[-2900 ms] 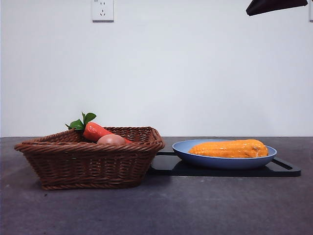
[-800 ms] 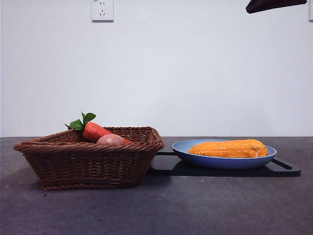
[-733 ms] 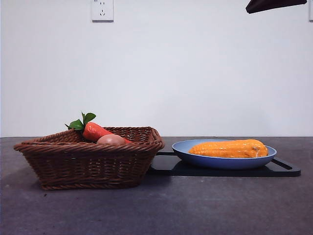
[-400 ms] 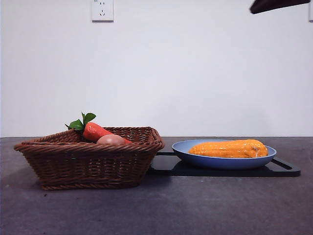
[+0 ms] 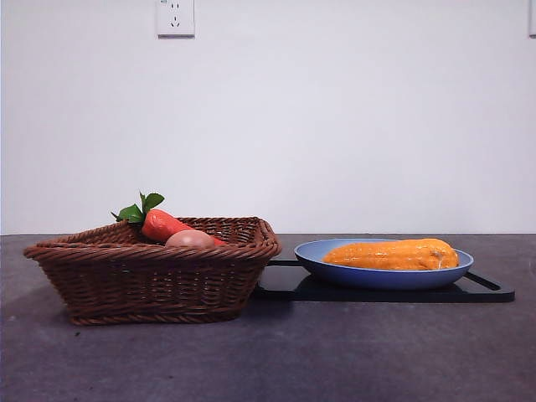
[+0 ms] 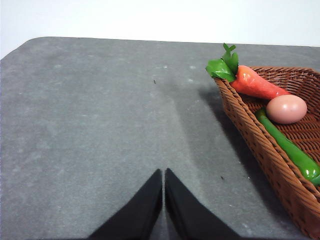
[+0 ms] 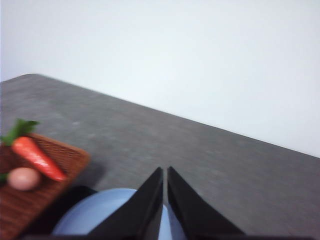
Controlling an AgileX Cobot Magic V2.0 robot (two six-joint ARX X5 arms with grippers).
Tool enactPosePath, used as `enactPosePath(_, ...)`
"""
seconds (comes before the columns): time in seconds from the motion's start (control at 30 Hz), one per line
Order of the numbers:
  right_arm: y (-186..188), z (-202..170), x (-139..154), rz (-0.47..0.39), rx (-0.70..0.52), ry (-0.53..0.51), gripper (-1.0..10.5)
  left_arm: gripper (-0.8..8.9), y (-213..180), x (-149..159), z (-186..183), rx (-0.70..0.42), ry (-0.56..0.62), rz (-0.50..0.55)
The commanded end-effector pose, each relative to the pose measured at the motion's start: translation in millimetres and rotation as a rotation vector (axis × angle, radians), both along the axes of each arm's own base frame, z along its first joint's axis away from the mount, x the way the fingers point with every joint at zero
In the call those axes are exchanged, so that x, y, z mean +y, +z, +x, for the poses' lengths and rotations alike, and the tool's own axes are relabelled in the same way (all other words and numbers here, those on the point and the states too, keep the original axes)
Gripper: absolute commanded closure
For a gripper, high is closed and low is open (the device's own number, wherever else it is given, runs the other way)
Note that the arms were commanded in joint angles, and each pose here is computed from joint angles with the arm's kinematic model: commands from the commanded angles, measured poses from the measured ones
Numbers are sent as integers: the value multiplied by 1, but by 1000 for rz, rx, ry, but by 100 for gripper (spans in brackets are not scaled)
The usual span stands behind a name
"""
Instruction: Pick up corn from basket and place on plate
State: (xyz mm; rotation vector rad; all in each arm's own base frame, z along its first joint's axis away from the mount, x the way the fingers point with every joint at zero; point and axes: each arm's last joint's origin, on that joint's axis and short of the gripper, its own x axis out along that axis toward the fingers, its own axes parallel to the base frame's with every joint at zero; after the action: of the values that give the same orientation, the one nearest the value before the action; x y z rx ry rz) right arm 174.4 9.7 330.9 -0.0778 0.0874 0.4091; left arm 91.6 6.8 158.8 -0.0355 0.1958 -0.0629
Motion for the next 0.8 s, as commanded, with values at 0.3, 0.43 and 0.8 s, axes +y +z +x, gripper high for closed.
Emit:
enactPosePath(0.3, -87, -60, -13, 28, -84, -221, 945, 806, -9, 0, 0, 58, 4, -16)
enactPosePath(0.43, -110, -70, -12, 28, -107, -230, 945, 806, -9, 0, 0, 58, 4, -16)
enactPosePath(0.8, -155, -77, -13, 53, -110, -282, 945, 806, -9, 0, 0, 58, 4, -16)
